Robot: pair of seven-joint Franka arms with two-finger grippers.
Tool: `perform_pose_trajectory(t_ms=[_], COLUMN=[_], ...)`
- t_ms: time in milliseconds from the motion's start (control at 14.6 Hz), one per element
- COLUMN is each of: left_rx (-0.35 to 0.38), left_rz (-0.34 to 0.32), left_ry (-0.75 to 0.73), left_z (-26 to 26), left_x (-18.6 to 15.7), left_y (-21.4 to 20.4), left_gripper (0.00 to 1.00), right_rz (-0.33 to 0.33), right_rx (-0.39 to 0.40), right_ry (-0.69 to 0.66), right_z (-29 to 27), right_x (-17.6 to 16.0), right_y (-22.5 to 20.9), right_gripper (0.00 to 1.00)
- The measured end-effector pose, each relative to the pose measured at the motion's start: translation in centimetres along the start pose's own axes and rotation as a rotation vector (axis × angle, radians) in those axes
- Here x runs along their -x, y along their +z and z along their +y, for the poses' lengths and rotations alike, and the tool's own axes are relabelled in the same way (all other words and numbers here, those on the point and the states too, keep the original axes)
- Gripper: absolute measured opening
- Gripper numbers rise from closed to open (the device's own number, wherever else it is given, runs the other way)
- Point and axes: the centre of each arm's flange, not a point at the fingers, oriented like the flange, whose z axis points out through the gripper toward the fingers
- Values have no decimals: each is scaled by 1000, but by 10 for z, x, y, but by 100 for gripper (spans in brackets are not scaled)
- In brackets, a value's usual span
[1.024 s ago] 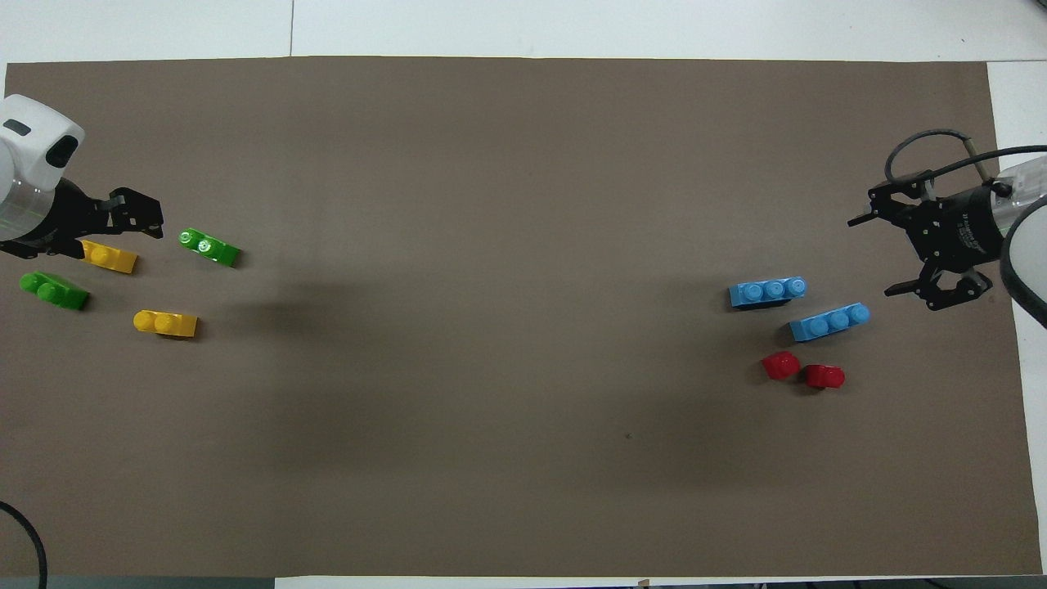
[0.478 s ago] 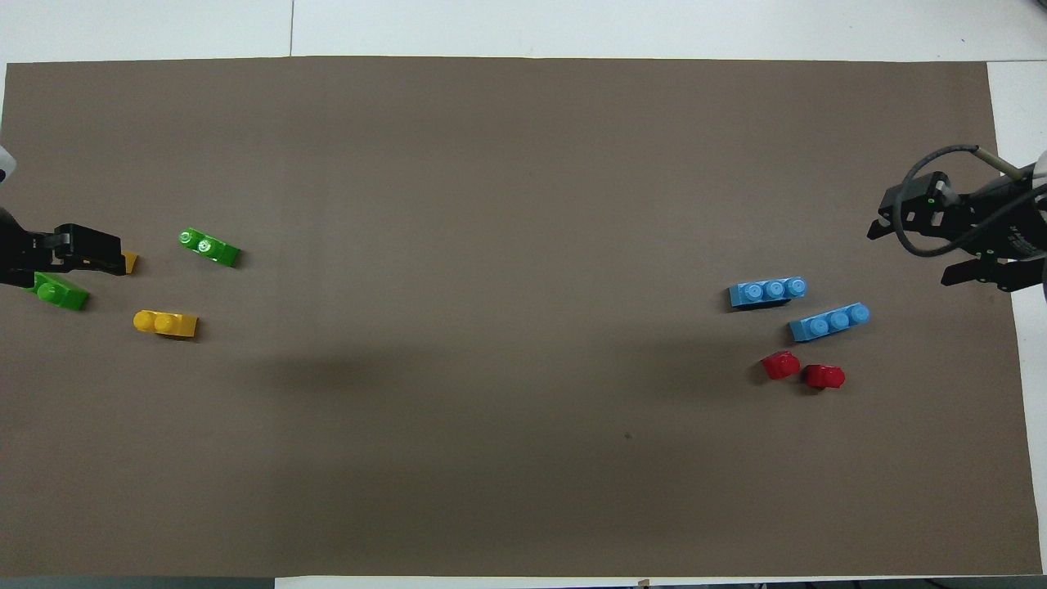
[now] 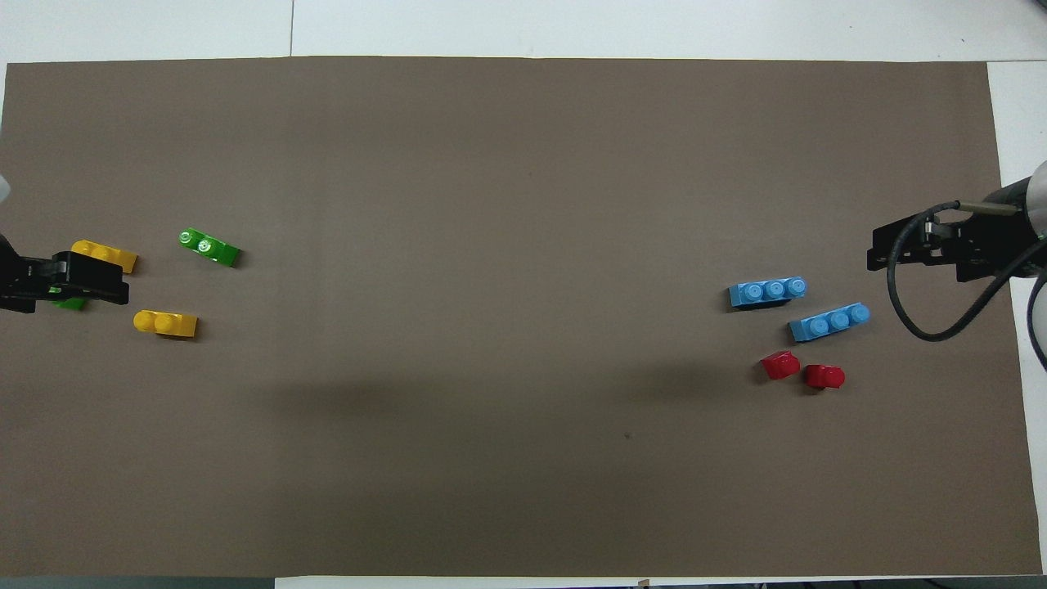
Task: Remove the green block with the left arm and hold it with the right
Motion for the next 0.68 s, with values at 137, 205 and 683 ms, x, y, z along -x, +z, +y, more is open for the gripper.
perform_pose_trajectory(t_ms=[137, 205, 683], left_rx=[-1, -1, 11], left_rz=[5, 5, 7], left_ry=[12, 29, 75], left_z=[3, 3, 4], left_x=[2, 2, 2], left_y=[-3, -3, -3], left_gripper=[100, 100, 100], right_rz=[2, 2, 2], right_rx=[13, 13, 13], right_ry=[-35, -39, -40], right_z=[5, 7, 7], right_x=[-1, -1, -1], right_y=[0, 0, 0], right_gripper=[100, 100, 100])
